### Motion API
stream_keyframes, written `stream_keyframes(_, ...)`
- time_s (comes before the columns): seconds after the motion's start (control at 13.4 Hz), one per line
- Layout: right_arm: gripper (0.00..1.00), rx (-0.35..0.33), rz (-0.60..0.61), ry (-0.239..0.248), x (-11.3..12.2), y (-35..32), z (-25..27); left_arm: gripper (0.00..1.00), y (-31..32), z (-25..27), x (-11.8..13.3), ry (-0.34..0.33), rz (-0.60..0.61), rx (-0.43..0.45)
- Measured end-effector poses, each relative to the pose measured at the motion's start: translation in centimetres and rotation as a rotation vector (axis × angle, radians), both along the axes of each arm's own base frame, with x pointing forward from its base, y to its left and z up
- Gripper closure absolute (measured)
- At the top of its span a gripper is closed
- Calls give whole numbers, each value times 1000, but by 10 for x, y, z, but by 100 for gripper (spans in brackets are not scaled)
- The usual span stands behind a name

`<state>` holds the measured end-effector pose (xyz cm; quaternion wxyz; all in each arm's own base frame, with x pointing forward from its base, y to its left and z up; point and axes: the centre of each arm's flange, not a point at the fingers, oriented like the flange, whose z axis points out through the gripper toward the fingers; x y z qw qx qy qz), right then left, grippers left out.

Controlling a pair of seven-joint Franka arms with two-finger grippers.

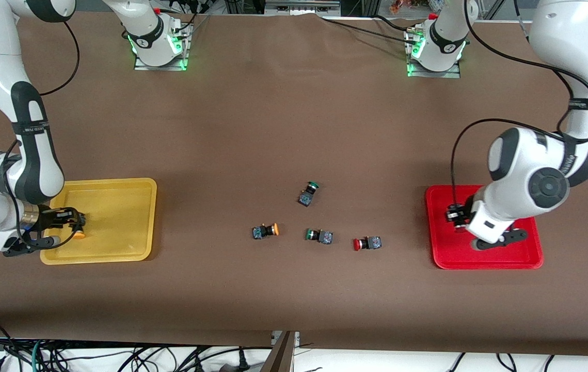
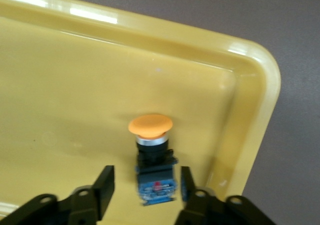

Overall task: Place red and yellow buttons in trays
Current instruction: 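Release the yellow button in the tray while the left gripper carries the red, then release the red button in the red tray while the right gripper reaches back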

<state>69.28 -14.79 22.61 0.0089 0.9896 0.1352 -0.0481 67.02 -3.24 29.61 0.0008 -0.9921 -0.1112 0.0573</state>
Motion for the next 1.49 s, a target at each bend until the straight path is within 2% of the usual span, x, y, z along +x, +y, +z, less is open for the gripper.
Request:
stream_keyframes(0.15,13,5,6,-2,1,5,0,57,37,-28,1,10,-19,-19)
stream_keyframes(0.22,8,11,12,-6,3,10,2,57,46,-44,1,8,-19,-28)
stream_keyframes(0.37,8,31,22,-19,8,30,9,57,48,-72,3,1,-18,-40)
stream_keyframes(0.6,8,46,-55,-35,16,88,20,57,42,-96,3,-1,-28,-47)
stream_keyframes(0.67,8,43,-97,-37,18,113,22,53,42,-98,2,0,-35,-42)
stream_keyframes(1.04,7,17,-330,-40,13,245,24,4,44,-80,9,-27,-50,-19)
stream_keyframes(1.19,7,12,-444,-58,6,296,25,0,44,-38,15,-58,-52,-5)
stream_keyframes(1.41,7,46,-599,-130,-6,374,22,0,37,21,17,-120,-65,11)
stream_keyframes(1.49,3,58,-632,-145,-10,394,18,0,31,30,18,-135,-71,11)
